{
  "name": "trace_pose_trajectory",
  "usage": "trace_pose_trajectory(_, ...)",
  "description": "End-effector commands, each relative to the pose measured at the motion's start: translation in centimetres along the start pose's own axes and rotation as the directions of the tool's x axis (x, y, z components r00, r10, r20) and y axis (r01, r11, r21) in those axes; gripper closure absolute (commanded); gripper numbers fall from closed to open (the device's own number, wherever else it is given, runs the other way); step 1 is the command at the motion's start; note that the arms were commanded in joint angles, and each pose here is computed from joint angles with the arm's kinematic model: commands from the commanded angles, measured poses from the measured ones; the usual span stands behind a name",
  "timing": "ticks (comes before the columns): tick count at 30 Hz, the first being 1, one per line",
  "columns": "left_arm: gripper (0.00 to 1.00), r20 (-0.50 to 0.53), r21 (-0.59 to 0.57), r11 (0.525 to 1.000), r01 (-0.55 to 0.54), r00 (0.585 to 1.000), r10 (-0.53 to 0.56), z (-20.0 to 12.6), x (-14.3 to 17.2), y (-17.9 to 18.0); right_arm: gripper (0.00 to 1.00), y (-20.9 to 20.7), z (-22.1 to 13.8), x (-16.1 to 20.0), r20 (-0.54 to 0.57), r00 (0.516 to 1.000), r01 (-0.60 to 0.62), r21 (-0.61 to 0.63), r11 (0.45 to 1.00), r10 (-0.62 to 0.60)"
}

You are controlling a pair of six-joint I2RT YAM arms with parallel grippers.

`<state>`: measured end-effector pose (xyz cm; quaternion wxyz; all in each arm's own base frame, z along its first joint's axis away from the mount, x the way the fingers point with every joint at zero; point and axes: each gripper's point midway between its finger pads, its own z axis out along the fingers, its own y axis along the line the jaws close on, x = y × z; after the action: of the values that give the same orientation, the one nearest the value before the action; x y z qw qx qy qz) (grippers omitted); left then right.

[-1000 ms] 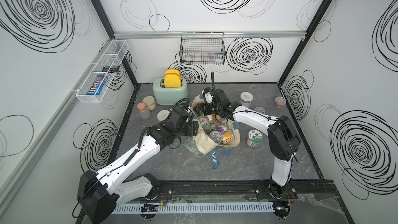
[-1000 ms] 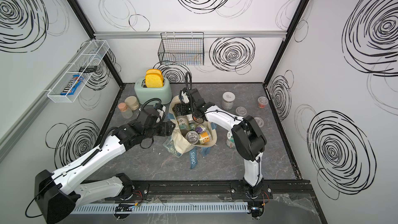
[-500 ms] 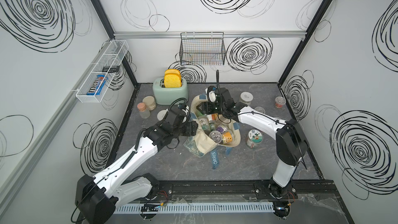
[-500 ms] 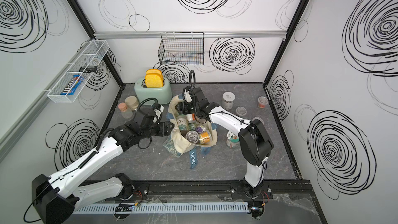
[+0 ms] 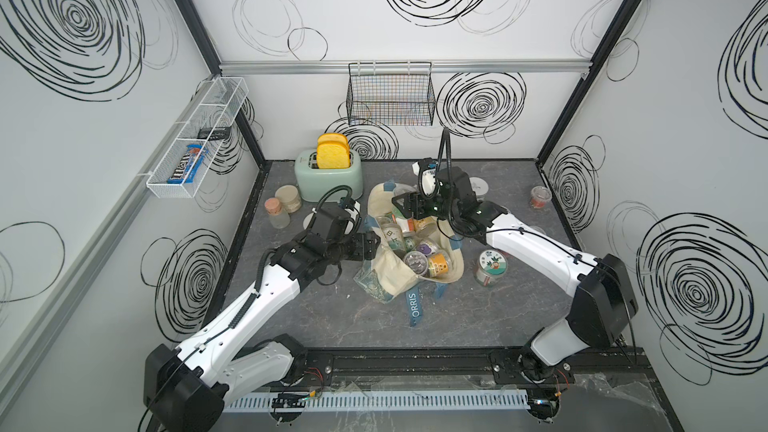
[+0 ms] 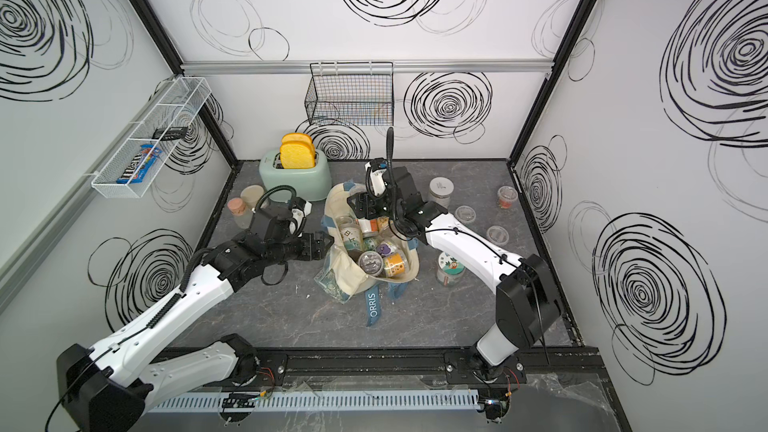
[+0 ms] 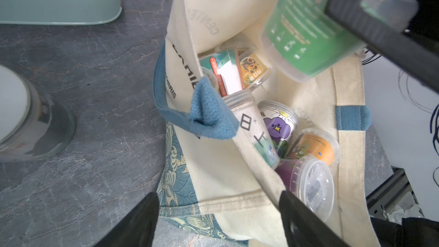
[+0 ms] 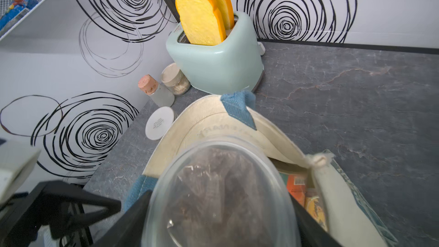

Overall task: Take out the seed jars from the canvas bag
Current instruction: Pick up the seed jar from the canvas bag, then place the seed jar at the center of the board.

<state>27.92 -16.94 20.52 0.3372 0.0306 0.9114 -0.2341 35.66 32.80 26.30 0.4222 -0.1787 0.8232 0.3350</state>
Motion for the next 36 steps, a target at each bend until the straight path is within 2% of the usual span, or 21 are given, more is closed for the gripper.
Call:
trace_pose_trajectory(1, 0.07, 0.017, 0.053, 0.998, 0.041, 0.999, -0.042, -1.3, -0.8, 0.2, 0.25, 4.0, -2.9, -2.5, 0.101, 0.988, 0.121, -0.063, 0.991, -0.114)
trace_pose_trajectory(3, 0.01, 0.043, 0.065, 0.996, 0.061, 0.997, -0.064, -2.5, -1.9, 0.4, 0.24, 6.0, -3.7, -2.2, 0.110, 0.979, 0.179, -0.078, 0.981, -0.170)
trace_pose_trajectory(8, 0.04, 0.182, 0.044, 0.989, 0.141, 0.972, -0.146, -7.4, -5.3, 2.7, 0.24, 10.4, -5.5, -1.2, 0.142, 0.952, 0.288, -0.115, 0.951, -0.271)
trace_pose_trajectory(12, 0.04, 0.327, 0.013, 0.972, 0.235, 0.917, -0.226, -12.5, -8.3, 5.4, 0.24, 13.6, -6.4, 0.0, 0.174, 0.935, 0.336, -0.171, 0.926, -0.308)
trace_pose_trajectory(16, 0.04, 0.445, 0.048, 0.961, 0.273, 0.855, -0.265, -16.9, -12.1, 5.1, 0.24, 17.2, -6.1, 2.2, 0.192, 0.918, 0.386, -0.229, 0.894, -0.347)
trace_pose_trajectory(21, 0.04, 0.516, 0.159, 0.953, 0.257, 0.802, -0.302, -20.6, -16.2, 3.1, 0.23, 19.9, -3.3, 6.4, 0.156, 0.912, 0.410, -0.288, 0.866, -0.380)
trace_pose_trajectory(23, 0.04, 0.529, 0.194, 0.953, 0.234, 0.793, -0.303, -21.4, -17.2, 2.3, 0.23, 21.3, -2.0, 8.4, 0.142, 0.904, 0.427, -0.315, 0.848, -0.403)
trace_pose_trajectory(28, 0.04, 0.514, 0.255, 0.946, 0.202, 0.800, -0.309, -21.4, -18.3, 1.3, 0.23, 23.7, 2.4, 13.6, 0.119, 0.870, 0.489, -0.335, 0.805, -0.479)
trace_pose_trajectory(31, 0.04, 0.508, 0.262, 0.944, 0.199, 0.804, -0.310, -21.1, -18.3, 1.3, 0.23, 23.9, 5.6, 15.9, 0.098, 0.861, 0.501, -0.330, 0.800, -0.499)
trace_pose_trajectory(36, 0.04, 0.501, 0.265, 0.943, 0.202, 0.806, -0.314, -20.3, -18.1, 1.7, 0.23, 24.3, 10.3, 17.8, 0.088, 0.853, 0.515, -0.304, 0.801, -0.515)
